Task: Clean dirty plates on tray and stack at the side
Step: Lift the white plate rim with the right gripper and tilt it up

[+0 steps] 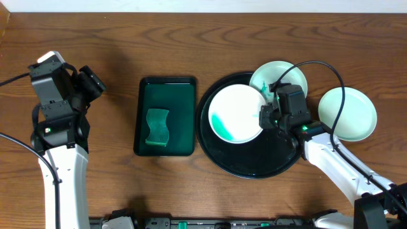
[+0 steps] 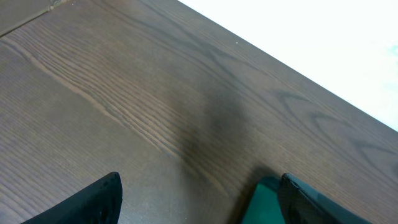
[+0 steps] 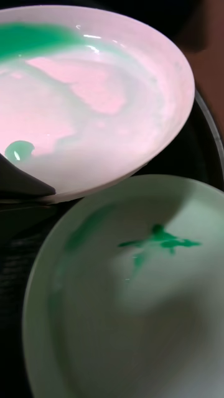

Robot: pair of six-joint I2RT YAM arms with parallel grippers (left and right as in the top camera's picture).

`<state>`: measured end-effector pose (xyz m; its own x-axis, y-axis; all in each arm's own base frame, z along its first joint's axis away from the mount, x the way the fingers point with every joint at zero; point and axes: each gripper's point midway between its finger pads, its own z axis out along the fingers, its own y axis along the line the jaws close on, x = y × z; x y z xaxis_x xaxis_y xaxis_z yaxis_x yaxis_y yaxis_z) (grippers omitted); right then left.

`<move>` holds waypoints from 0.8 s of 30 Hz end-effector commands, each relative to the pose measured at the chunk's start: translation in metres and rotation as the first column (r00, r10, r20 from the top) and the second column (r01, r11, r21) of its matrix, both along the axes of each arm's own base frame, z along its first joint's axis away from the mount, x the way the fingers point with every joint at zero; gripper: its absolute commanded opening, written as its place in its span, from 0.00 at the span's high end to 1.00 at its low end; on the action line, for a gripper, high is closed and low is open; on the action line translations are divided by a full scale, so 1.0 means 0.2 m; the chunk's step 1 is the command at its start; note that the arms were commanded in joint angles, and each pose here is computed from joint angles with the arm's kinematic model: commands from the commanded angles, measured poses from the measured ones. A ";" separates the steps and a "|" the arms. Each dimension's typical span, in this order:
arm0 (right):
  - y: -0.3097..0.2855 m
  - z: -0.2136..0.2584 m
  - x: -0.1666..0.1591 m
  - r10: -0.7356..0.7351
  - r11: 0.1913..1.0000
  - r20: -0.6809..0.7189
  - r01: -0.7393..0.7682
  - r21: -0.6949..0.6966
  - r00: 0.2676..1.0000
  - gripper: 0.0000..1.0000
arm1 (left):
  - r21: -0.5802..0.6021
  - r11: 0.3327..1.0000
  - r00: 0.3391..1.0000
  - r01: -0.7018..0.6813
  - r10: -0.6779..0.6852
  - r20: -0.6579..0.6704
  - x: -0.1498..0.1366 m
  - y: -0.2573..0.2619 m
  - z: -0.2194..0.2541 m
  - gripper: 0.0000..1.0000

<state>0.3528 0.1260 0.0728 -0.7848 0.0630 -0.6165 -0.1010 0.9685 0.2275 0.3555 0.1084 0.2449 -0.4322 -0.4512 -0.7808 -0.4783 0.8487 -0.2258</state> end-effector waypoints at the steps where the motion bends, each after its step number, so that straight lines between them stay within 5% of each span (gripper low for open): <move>1: 0.01 0.06 0.03 -0.064 0.996 0.020 0.063 0.067 0.998 0.99 | 0.004 1.000 1.000 -0.012 0.012 -0.001 0.00 0.01 0.00 0.20; 24: 0.09 0.26 0.05 0.062 0.841 -0.033 -0.035 0.539 0.998 0.99 | 0.004 1.000 1.000 -0.012 0.012 -0.001 0.00 0.01 0.00 0.20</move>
